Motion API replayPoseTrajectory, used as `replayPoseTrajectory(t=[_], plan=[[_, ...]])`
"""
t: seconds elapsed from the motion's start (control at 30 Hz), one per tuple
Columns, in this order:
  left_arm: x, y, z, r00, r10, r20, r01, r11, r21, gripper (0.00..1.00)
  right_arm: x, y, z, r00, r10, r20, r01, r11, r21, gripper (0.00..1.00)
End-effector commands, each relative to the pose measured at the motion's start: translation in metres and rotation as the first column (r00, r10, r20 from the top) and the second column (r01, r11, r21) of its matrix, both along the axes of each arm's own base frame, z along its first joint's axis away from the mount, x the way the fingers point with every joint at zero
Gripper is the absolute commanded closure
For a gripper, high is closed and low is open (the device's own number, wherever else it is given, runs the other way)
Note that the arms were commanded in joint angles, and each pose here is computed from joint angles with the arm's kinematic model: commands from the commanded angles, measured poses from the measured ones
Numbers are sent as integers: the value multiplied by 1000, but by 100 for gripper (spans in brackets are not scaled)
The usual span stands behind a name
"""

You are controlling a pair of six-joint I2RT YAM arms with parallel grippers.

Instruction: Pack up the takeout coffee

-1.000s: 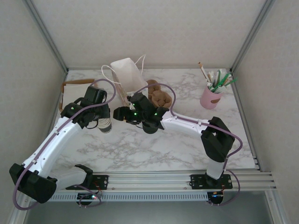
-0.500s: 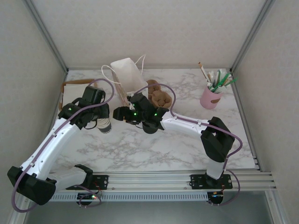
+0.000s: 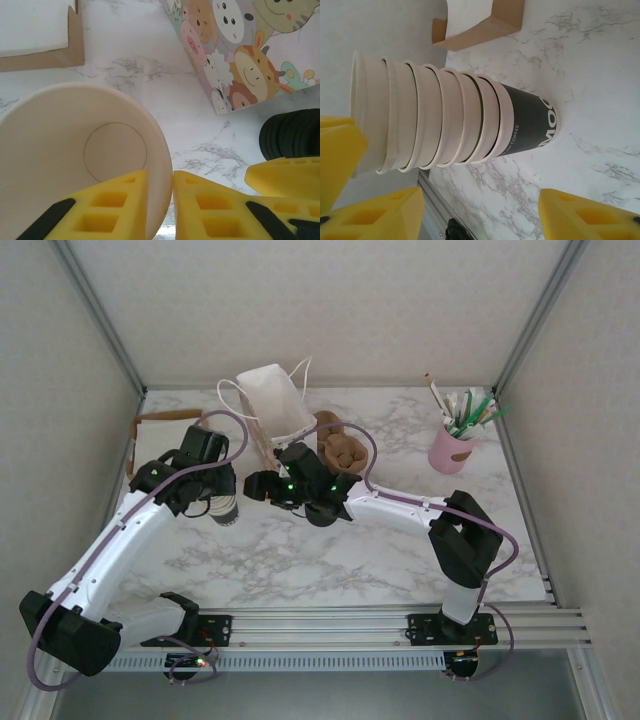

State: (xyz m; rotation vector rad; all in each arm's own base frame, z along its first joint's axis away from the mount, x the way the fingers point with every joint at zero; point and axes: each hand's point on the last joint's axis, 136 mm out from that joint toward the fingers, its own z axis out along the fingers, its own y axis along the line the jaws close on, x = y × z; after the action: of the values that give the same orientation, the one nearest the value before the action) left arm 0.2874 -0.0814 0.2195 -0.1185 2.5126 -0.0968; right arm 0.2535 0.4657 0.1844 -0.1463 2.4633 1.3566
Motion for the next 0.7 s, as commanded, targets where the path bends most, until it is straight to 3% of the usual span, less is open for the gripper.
replayPoseTrajectory(t=[0.0, 0.33, 0.67], plan=[[-5, -2, -8, 999, -20, -33, 21, 1000, 16, 83, -4, 3, 15, 1000, -3, 18, 2, 999, 49, 38], [-4, -2, 2, 1000, -18, -17, 18, 1000, 16, 99, -4, 19, 21, 1000, 16, -16, -13, 988, 154, 43], [-3, -3, 10, 1000, -20, -3, 20, 1000, 14, 100, -3, 37, 17, 997, 41, -68, -24, 972, 235, 51]])
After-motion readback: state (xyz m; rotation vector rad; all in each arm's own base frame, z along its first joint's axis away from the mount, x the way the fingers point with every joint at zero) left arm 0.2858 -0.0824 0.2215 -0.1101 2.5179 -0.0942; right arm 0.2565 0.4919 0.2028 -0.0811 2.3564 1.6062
